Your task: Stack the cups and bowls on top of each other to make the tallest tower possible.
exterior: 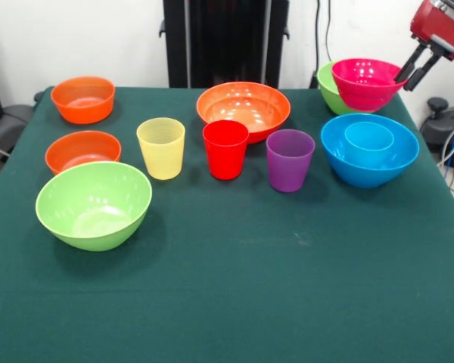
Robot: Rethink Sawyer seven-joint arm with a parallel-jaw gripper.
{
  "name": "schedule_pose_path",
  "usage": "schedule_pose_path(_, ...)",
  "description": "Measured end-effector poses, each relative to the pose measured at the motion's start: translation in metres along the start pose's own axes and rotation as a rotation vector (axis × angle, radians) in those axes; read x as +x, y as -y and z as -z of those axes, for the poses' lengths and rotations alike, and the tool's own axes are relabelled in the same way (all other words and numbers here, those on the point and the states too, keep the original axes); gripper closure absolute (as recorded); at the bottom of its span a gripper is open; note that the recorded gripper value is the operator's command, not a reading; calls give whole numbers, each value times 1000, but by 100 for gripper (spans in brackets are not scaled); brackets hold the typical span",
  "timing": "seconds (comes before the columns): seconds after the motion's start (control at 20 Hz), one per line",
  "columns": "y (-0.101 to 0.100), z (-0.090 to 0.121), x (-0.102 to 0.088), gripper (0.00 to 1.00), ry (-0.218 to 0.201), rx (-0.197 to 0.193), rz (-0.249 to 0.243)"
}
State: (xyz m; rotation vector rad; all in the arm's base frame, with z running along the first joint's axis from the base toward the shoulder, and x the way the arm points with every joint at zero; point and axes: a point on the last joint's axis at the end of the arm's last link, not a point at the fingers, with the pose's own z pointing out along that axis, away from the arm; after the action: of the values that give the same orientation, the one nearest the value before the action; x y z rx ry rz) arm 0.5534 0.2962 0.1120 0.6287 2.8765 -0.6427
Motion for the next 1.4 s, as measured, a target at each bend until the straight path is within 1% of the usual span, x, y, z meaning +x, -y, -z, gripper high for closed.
schedule_pose_path(0.2,2,5,-7,100,-9,-20,-14)
schedule_pose_path(0.25,5,10,-14,100,-9,-32,-26)
schedule_pose_path(0.3,7,11,-17,100,-8,-35,-29)
schedule_pose_path(0.5,17,19,-32,100,4,-46,-46)
schedule_pose_path(0.55,21,23,-38,100,12,-50,-51)
schedule_pose_path(0.8,26,30,-45,100,20,-61,-57)
schedule_pose_path(1.0,25,32,-45,100,21,-68,-51)
schedule_pose_path(1.2,18,32,-45,100,15,-76,-44)
schedule_pose_path(1.3,12,32,-44,100,12,-78,-37)
schedule_pose_path(1.4,0,30,-45,100,11,-81,-24)
